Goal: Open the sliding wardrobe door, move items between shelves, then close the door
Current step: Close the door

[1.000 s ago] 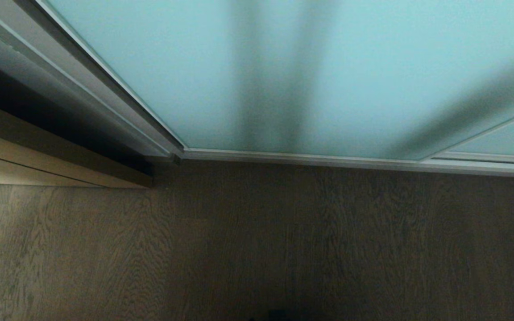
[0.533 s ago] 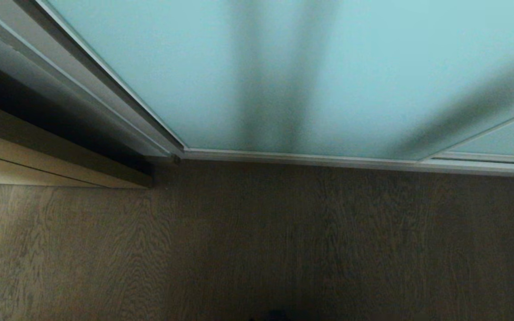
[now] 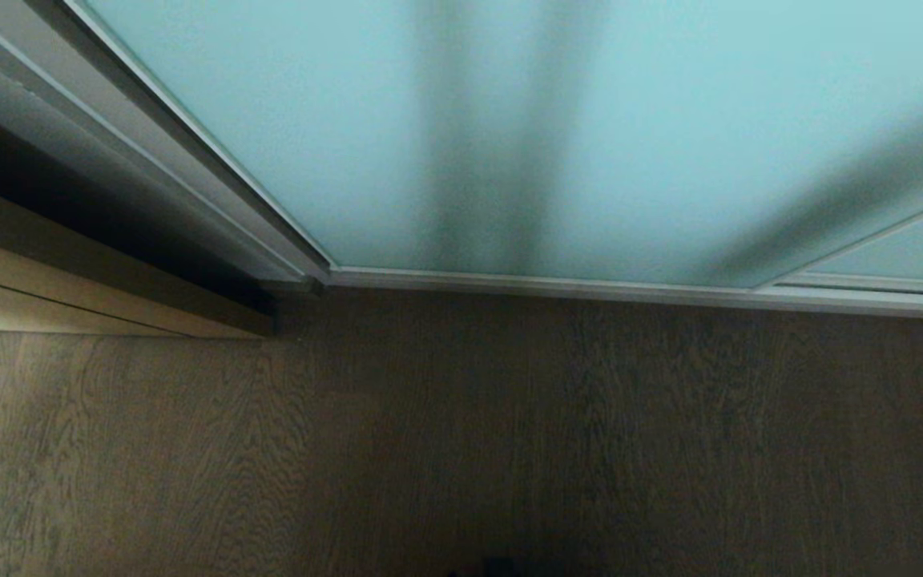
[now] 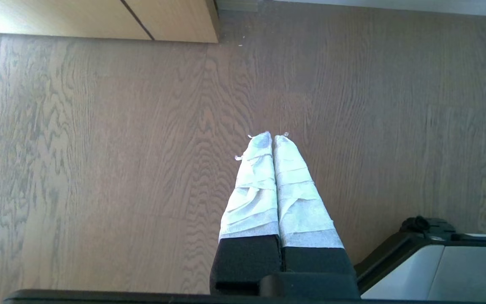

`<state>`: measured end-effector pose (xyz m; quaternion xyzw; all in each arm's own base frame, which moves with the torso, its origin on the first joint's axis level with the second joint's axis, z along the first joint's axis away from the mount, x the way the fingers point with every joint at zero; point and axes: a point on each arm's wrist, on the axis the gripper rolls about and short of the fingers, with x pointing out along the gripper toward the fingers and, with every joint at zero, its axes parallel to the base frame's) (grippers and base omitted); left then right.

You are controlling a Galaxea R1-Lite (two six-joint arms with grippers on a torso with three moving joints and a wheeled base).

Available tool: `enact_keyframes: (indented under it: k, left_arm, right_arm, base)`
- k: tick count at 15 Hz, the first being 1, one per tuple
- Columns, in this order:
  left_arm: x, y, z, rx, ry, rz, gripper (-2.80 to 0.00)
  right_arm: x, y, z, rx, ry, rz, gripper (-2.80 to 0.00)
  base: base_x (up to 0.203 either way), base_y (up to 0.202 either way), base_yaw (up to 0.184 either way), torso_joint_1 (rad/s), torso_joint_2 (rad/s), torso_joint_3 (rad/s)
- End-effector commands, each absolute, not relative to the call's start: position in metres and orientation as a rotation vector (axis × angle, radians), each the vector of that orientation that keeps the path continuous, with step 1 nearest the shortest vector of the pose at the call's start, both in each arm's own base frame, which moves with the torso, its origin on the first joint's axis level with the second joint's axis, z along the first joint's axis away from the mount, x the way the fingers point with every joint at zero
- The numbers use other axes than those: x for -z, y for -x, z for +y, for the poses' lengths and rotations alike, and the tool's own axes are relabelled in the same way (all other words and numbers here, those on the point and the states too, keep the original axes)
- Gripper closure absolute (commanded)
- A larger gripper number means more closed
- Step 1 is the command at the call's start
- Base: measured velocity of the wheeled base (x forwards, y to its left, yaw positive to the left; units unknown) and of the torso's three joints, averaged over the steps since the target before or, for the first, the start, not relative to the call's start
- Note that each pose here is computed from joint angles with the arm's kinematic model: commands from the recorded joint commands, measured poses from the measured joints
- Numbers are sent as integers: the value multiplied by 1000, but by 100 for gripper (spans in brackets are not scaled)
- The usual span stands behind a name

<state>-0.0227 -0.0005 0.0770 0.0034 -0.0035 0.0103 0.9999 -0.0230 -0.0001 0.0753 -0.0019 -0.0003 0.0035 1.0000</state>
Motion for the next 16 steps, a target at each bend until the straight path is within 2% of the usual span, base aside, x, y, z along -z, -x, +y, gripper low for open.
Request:
enact_keyframes:
  k: [1,4,7,10,13,14,16]
  left_arm:
    - [-77,23,0,-25,-16,-3,0]
    - [-108,31,-1,-30,-46,-126,0]
    - [-191,42,-1,-30,-59,-277,0]
    - [-279,22,-1,-46,-73,-428,0]
    - [-347,-3,0,-79,-100,-733,0]
    - [-362,-3,0,-83,-103,-804,0]
    - [-377,-13,1,-84,-104,-827,0]
  right_arm:
    - [-75,23,0,-8,5,-2,0]
    - [-75,23,0,-8,5,0,0]
    - [-75,23,0,-8,5,-2,0]
    - [-75,23,0,-8,5,-2,0]
    - [-75,23,0,-9,4,-2,0]
    - [-75,23,0,-8,3,-2,0]
    - [-75,23,0,-8,5,-2,0]
  base:
    - [0,0,0,0,0,0]
    - [0,0,0,0,0,0]
    - [0,0,0,0,0,0]
    - [0,0,0,0,0,0]
    - [0,0,0,0,0,0]
    - [0,0,0,0,0,0]
    - [0,0,0,0,0,0]
